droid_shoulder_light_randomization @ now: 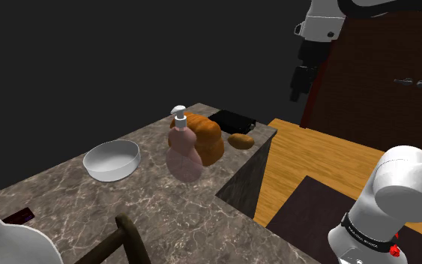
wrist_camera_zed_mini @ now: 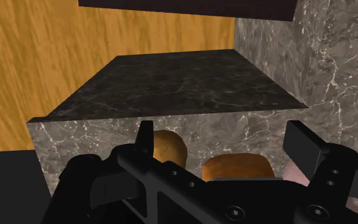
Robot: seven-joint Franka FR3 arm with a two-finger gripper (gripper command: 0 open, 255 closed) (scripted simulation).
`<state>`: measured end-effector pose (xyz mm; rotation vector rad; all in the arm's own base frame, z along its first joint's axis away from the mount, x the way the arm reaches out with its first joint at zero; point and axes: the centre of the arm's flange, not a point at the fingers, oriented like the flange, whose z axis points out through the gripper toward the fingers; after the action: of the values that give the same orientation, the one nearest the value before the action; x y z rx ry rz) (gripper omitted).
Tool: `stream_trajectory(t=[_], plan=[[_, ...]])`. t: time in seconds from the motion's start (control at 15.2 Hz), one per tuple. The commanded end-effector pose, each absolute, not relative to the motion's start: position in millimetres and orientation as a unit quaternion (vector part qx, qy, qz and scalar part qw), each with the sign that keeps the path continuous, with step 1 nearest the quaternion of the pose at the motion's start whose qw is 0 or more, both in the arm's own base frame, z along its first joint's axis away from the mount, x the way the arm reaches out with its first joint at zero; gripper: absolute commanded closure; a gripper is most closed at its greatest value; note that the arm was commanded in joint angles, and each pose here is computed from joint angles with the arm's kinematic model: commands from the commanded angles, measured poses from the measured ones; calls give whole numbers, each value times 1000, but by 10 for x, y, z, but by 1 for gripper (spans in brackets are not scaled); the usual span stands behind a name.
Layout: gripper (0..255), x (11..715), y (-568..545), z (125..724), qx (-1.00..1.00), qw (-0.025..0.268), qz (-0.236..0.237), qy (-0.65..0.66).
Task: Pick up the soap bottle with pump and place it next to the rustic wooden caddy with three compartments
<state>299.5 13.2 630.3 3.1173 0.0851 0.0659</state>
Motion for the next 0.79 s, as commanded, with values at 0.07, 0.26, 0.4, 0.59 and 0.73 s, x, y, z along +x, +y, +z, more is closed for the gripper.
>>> stream_trajectory(t=[0.07, 0.26, 0.4, 0.59, 0.73], plan=[[0, 3038, 224, 6238, 999, 10, 28, 28], [0, 3171, 502, 6045, 998, 7, 48, 32], [0, 3262, 688, 5921, 998, 5, 61, 34], [0, 3403, 969, 5741, 996, 1, 81, 37], [0, 3501, 1158, 5626, 995, -1, 94, 39]])
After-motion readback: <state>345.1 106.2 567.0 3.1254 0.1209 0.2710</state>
